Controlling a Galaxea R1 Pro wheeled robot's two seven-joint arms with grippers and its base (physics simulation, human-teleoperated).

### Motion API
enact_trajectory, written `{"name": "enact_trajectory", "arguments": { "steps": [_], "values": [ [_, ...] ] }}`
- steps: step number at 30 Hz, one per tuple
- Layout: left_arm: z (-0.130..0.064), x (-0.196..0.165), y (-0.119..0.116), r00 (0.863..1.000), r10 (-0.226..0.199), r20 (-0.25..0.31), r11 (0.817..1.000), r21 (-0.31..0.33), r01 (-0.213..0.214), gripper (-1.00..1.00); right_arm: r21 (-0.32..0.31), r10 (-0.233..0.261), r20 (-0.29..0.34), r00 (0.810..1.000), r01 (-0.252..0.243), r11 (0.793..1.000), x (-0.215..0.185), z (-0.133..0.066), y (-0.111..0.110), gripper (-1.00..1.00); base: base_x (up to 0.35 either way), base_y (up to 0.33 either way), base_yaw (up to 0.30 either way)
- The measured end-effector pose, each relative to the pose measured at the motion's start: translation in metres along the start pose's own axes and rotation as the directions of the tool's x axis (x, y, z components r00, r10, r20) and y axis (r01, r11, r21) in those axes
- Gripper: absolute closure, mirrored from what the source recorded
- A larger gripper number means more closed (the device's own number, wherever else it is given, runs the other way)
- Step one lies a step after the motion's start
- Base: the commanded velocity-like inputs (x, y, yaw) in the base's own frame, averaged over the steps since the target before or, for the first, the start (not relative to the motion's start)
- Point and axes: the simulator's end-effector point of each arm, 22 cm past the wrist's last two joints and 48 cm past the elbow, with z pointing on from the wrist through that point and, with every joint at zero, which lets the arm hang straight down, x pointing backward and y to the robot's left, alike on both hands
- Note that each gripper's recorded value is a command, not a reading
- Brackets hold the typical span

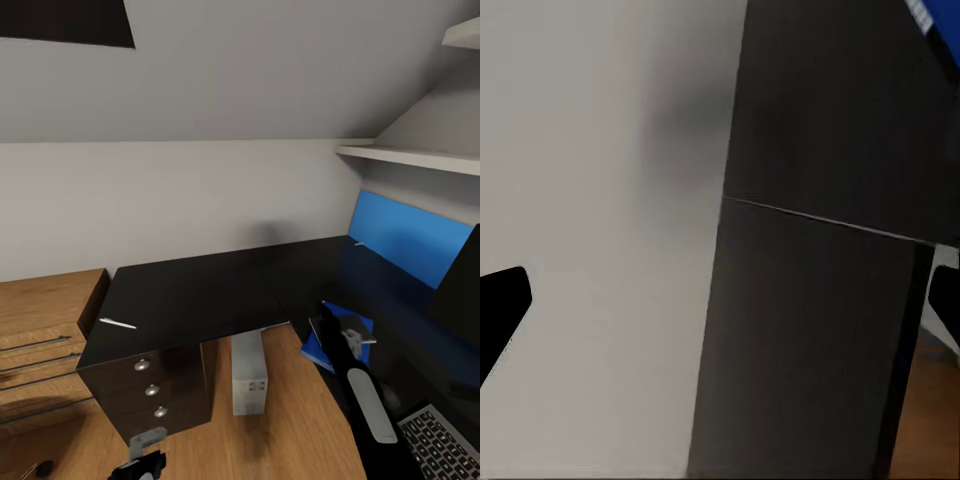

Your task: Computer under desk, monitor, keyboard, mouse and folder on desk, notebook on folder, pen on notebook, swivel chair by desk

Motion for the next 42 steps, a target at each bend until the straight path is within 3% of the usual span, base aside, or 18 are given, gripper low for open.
{"name": "enact_trajectory", "arguments": {
  "steps": [2,5,9,11,19,20,21,24,26,27,30,32,35,37,39,42],
  "values": [
    [0.020,0.031,0.021,0.999,0.022,0.027,1.000,-0.023,-0.021,-1.00,-0.004,0.026,-0.015,1.000,-0.026,1.000,0.017,-0.001,0.006,-1.00,0.000,0.000,0.000],
    [0.030,0.056,0.034,0.997,0.066,0.031,0.998,-0.010,-0.065,-1.00,-0.003,0.032,-0.024,0.999,-0.032,0.999,0.023,-0.003,0.010,-1.00,0.000,0.000,0.000],
    [0.037,0.098,0.040,0.992,0.122,-0.014,0.990,0.069,-0.121,-1.00,-0.003,0.028,-0.060,0.998,-0.028,1.000,0.041,-0.004,0.015,-1.00,0.000,0.000,0.003],
    [0.036,0.102,0.038,0.993,0.119,-0.012,0.988,0.099,-0.118,-1.00,0.004,0.024,-0.078,0.997,-0.024,1.000,0.051,-0.005,0.013,-1.00,0.000,0.000,0.054],
    [0.028,0.085,0.045,0.998,0.053,0.026,0.994,0.092,-0.055,-1.00,0.059,-0.015,-0.079,0.997,0.020,0.998,0.072,-0.010,0.001,-1.00,0.000,0.000,0.196],
    [0.027,0.084,0.046,0.999,0.046,0.028,0.995,0.090,-0.048,-1.00,0.068,-0.027,-0.079,0.996,0.033,0.997,0.076,-0.011,0.000,-1.00,0.000,0.000,0.245],
    [0.027,0.081,0.050,0.999,0.017,0.028,0.997,0.081,-0.019,-1.00,0.100,-0.115,-0.058,0.992,0.120,0.988,0.094,-0.016,-0.007,-1.00,0.000,0.000,0.246],
    [0.024,0.078,0.053,1.000,0.008,0.029,0.997,0.076,-0.010,-1.00,0.090,-0.191,-0.032,0.981,0.193,0.977,0.103,-0.021,0.001,-1.00,0.000,0.000,0.249],
    [0.023,0.082,0.060,1.000,0.009,0.019,0.998,0.063,-0.010,-1.00,0.068,-0.277,0.018,0.961,0.275,0.959,0.109,-0.028,0.014,-1.00,0.000,0.000,0.255],
    [0.024,0.097,0.078,1.000,0.021,-0.014,0.999,0.027,-0.021,-1.00,0.093,-0.367,0.089,0.926,0.359,0.929,0.106,-0.035,0.014,-1.00,0.000,0.000,0.259],
    [0.020,0.099,0.076,1.000,0.023,-0.018,0.999,0.029,-0.023,-1.00,0.131,-0.390,0.070,0.918,0.379,0.916,0.113,-0.038,0.000,-1.00,0.000,0.000,0.260],
    [0.017,0.099,0.076,1.000,0.023,-0.019,0.999,0.029,-0.022,-1.00,0.182,-0.411,0.026,0.911,0.400,0.898,0.128,-0.043,-0.026,-1.00,0.000,0.000,0.260],
    [0.013,0.097,0.077,1.000,0.022,-0.018,0.999,0.030,-0.022,-1.00,0.209,-0.452,0.010,0.892,0.440,0.873,0.127,-0.044,-0.040,-1.00,0.000,0.000,0.261],
    [0.011,0.096,0.077,1.000,0.022,-0.017,0.999,0.030,-0.021,-1.00,0.212,-0.470,0.012,0.883,0.457,0.864,0.126,-0.045,-0.041,-1.00,0.000,0.000,0.263],
    [0.008,0.094,0.077,1.000,0.022,-0.014,0.999,0.031,-0.021,-1.00,0.207,-0.510,0.026,0.859,0.495,0.844,0.121,-0.045,-0.040,-1.00,0.000,0.000,0.264],
    [0.005,0.092,0.077,1.000,0.021,-0.011,0.999,0.033,-0.021,-1.00,0.205,-0.522,0.029,0.852,0.506,0.838,0.120,-0.046,-0.037,-1.00,0.000,0.000,0.266]
  ]
}}
